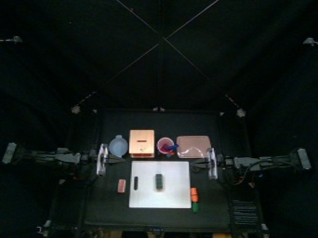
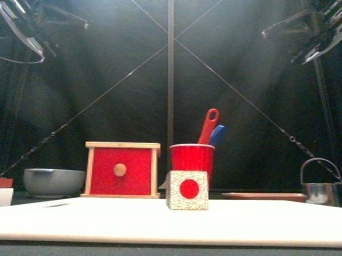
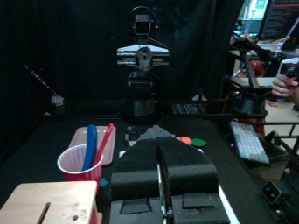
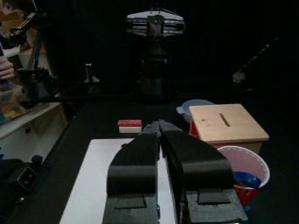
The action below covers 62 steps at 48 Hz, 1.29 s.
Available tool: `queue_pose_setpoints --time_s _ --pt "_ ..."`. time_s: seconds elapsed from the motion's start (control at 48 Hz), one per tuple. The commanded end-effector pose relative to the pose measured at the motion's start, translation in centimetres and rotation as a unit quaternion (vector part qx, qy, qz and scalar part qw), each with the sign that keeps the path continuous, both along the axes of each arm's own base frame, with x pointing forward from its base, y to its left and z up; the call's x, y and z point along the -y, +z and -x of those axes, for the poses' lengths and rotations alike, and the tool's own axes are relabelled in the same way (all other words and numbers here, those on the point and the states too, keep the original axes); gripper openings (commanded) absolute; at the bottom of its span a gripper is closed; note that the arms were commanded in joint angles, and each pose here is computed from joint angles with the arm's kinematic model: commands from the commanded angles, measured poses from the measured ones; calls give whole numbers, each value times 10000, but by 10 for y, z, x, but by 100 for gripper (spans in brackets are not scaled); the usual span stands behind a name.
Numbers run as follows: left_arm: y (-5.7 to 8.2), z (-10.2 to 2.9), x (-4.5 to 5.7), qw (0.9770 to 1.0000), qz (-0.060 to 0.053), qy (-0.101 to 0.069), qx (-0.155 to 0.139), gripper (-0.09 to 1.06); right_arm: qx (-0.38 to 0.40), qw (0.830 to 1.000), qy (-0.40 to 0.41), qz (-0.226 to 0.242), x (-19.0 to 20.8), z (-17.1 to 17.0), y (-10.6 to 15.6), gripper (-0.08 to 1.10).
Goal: Cut the sushi into 4 pieces with the knife
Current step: Pick up the knife at its handle with right hand
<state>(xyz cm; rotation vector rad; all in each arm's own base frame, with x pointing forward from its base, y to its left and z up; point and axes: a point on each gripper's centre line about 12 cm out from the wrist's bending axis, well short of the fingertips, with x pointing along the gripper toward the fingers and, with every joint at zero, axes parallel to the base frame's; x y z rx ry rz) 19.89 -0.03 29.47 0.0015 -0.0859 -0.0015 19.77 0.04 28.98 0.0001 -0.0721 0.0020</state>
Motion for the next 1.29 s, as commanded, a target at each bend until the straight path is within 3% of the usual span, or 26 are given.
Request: queue_pose_setpoints --time_s 0.021,0.271,0.5,0.688,0.792,1.042,1.292 --pt "-14 -13 0 9998 45 5 -207 -6 -37 9999 -113 -106 5 -7 3 -1" --pt "-46 -45 5 9970 35 -90 -767 -2 -527 9965 -463 -447 21 -43 3 4" --pt "-63 -70 11 9939 -10 -191 -1087 -2 -1504 9854 -694 -398 39 -88 20 9" --pt "-72 -81 12 9914 -45 -214 -1292 -2 -2477 9660 -737 -37 47 -115 24 32" --pt "-76 -84 12 9905 -53 -217 -1360 -2 -2919 9534 -741 185 49 -126 21 52" --pt "-76 -84 12 9904 -47 -214 -1368 -2 -4123 9051 -827 630 58 -149 2 104" --pt "-77 -84 12 9902 -46 -206 -1383 -2 -4849 8571 -993 1427 66 -165 -10 102"
